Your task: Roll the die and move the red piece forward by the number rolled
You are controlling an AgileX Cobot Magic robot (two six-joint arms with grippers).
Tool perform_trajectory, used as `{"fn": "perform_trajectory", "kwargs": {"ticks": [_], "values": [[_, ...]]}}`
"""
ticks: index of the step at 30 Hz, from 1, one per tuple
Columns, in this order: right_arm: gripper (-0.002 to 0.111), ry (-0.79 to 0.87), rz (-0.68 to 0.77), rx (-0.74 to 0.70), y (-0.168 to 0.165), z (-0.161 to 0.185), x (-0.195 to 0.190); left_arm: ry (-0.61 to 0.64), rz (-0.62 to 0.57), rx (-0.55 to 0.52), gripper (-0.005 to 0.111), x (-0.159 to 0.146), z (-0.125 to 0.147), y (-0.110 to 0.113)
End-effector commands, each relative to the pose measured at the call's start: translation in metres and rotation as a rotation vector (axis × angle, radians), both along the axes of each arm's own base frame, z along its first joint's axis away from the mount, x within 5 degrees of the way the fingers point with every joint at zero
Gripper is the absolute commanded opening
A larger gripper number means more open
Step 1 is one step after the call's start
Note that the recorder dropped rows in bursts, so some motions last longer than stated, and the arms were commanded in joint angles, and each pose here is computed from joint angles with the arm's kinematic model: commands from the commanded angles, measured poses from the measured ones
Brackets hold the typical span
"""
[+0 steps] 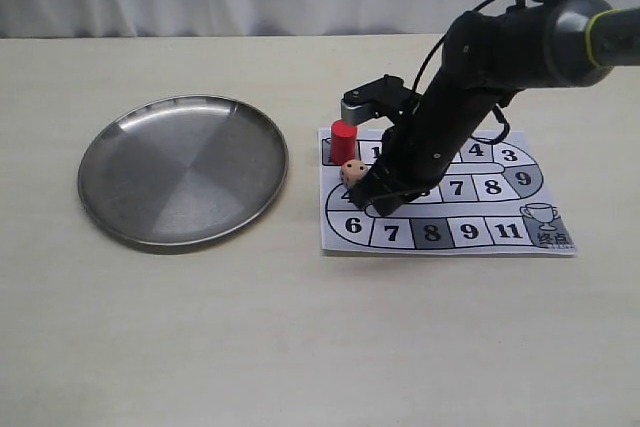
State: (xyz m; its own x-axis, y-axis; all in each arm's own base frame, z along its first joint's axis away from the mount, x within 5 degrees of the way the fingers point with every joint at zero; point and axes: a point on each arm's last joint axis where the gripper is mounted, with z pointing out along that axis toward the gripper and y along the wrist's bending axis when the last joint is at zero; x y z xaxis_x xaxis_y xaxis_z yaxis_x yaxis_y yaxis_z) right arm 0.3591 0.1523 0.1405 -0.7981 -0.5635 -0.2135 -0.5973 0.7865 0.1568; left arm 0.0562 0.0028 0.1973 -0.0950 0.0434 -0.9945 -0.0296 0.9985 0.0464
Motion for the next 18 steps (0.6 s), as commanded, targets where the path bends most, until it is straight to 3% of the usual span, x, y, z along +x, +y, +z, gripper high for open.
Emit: {"fn": "perform_trajectory", "kwargs": {"ticks": [1,18], "values": [[0.005,-0.009,0.025,0.000,0.0002,-0.0025,0.0014,-0.009,-0.009,-0.001,0.000,0.0000,0.0003,-0.0006],[0.005,-0.145,0.147,-0.006,0.0014,-0.0033,0.0109,-0.009,-0.009,-0.001,0.000,0.0000,0.0003,-0.0006]]}}
